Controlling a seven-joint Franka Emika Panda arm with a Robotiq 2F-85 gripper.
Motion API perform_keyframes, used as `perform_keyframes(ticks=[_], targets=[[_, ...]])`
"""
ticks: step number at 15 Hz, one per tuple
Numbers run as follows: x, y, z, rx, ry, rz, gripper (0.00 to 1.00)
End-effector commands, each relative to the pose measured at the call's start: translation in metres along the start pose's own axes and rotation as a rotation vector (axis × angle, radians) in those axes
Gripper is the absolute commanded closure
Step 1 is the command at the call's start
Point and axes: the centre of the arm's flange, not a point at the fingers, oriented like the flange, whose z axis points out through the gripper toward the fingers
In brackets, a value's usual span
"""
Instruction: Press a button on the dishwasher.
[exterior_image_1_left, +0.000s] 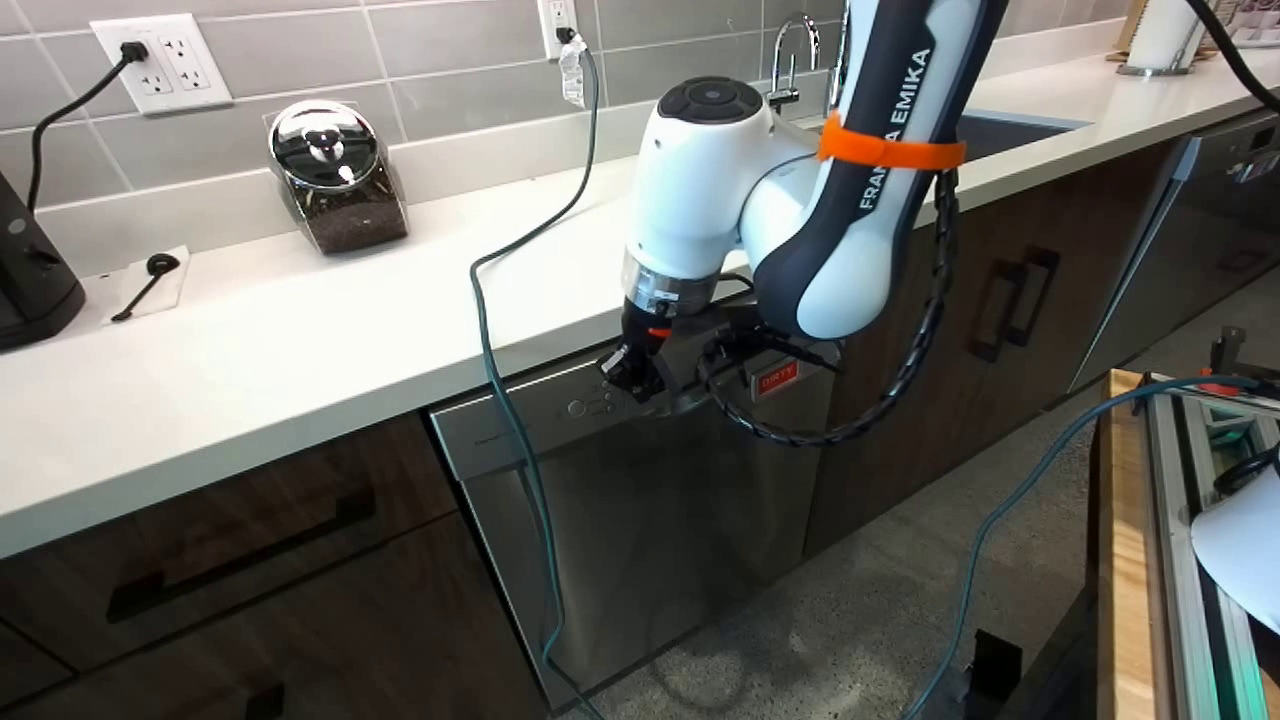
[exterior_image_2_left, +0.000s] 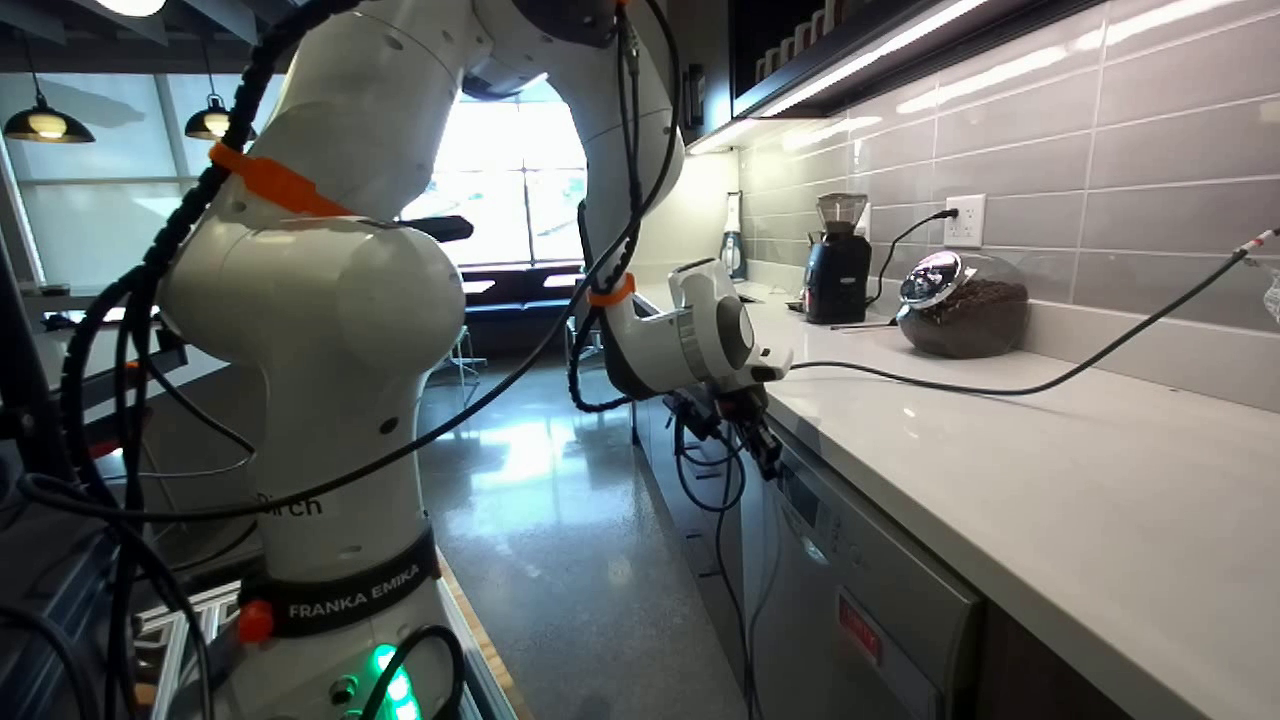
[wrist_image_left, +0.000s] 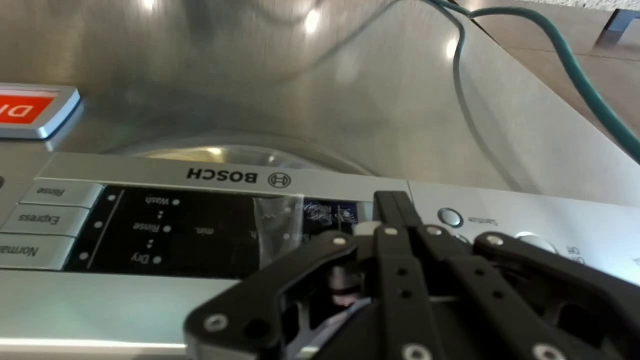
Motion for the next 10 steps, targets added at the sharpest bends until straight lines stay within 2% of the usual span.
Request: perform_keyframes(ticks=[1, 7, 8, 9, 10], targets=[[-0.006, 0.006, -0.009, 0.009, -0.014, 0.015, 1.00], [-0.019, 0.013, -0.026, 0.014, -0.054, 0.017, 1.00], [-0.022, 0.013, -0.029, 0.017, -0.061, 0.019, 0.74], [-0.025, 0.014, -0.032, 0.021, -0.071, 0.018, 0.73], [-0.028, 0.015, -0.036, 0.022, -0.081, 0.016, 0.67]])
